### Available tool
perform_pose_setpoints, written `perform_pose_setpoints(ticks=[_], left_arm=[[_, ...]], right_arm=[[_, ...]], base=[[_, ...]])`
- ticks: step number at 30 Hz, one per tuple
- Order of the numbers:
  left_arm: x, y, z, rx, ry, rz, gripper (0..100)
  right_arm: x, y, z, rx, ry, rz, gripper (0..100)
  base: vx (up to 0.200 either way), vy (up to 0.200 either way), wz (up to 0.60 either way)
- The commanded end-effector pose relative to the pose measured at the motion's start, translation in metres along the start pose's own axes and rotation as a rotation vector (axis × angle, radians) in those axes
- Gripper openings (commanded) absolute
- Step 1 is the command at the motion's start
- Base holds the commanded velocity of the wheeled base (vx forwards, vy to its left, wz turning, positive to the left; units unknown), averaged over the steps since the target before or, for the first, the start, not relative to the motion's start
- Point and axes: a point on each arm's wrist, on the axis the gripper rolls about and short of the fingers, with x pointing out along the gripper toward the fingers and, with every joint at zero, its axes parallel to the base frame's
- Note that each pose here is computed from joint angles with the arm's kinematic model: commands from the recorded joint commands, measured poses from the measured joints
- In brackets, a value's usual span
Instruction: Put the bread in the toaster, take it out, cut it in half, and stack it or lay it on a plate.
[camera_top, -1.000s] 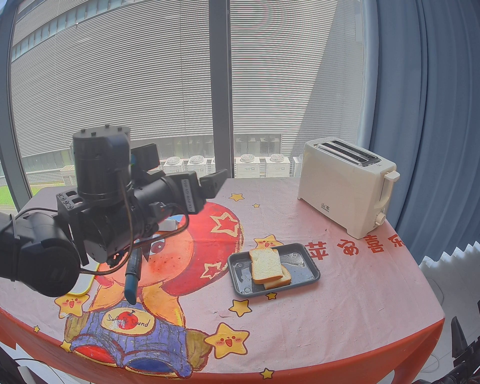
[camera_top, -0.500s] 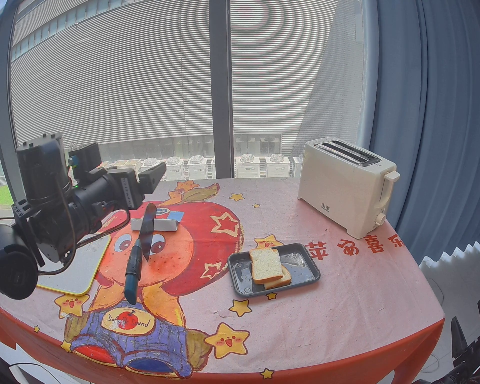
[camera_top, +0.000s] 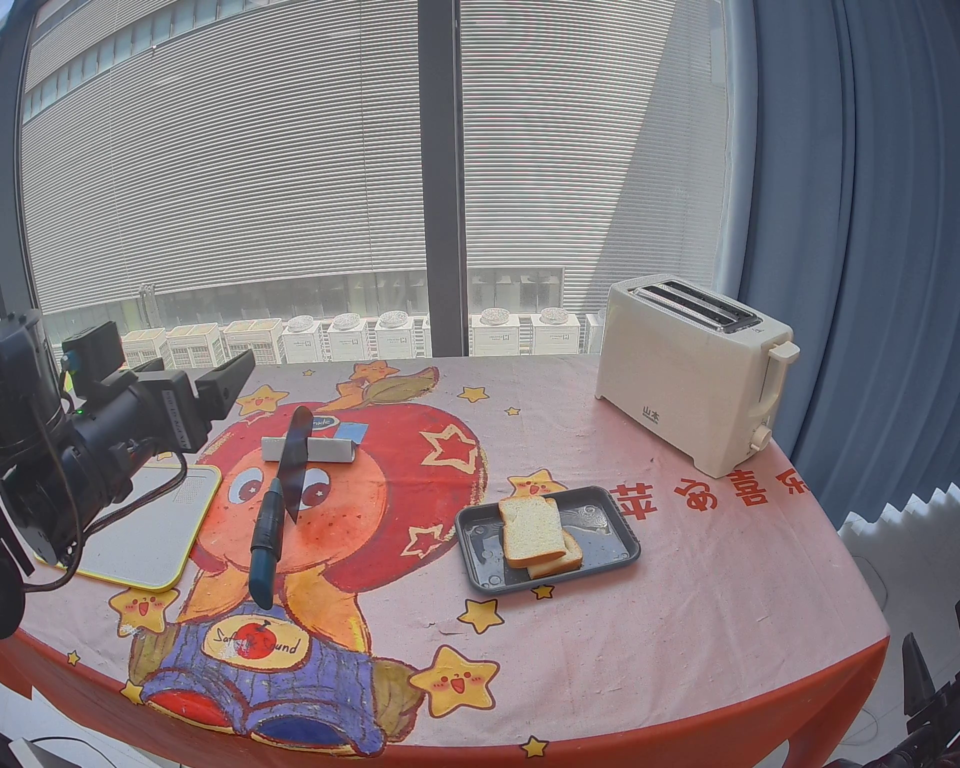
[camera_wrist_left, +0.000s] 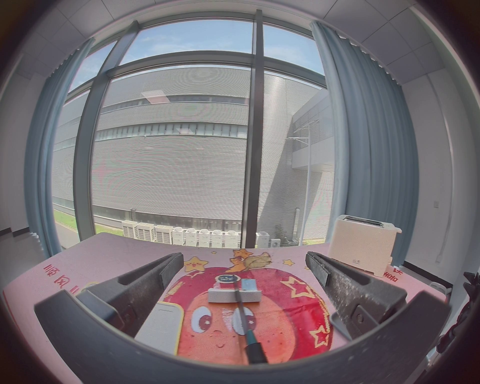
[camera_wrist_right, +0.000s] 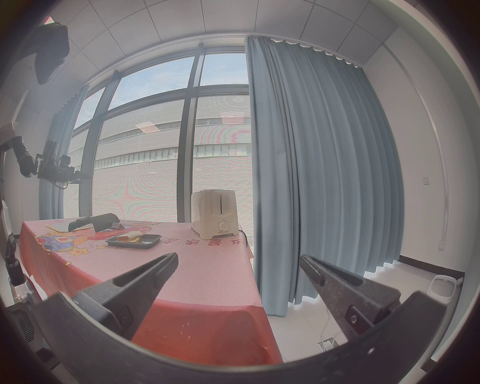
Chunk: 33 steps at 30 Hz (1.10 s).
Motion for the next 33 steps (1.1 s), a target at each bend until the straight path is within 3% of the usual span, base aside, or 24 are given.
perform_pose_setpoints(ticks=[1, 8, 16, 24, 33], left_arm=[[-0.012, 0.012, 0.001, -0.002, -0.021, 0.043, 100], [-0.03, 0.017, 0.002, 0.006, -0.049, 0.054, 100], [-0.055, 0.025, -0.014, 0.007, -0.038, 0.072, 100], [-0.081, 0.04, -0.02, -0.003, -0.08, 0.157, 100], [-0.109, 0.044, -0.035, -0.006, -0.106, 0.16, 100]], right_arm=[[0.0, 0.0, -0.005, -0.001, 0.001, 0.001, 100], [0.0, 0.0, -0.005, 0.001, 0.001, 0.001, 100], [0.0, 0.0, -0.005, -0.001, 0.001, 0.001, 100], [0.0, 0.0, -0.005, 0.001, 0.001, -0.001, 100], [0.0, 0.0, -0.005, -0.001, 0.001, 0.001, 100]], base=[[0.0, 0.0, 0.0], [0.0, 0.0, 0.0], [0.0, 0.0, 0.0], [0.0, 0.0, 0.0], [0.0, 0.0, 0.0]])
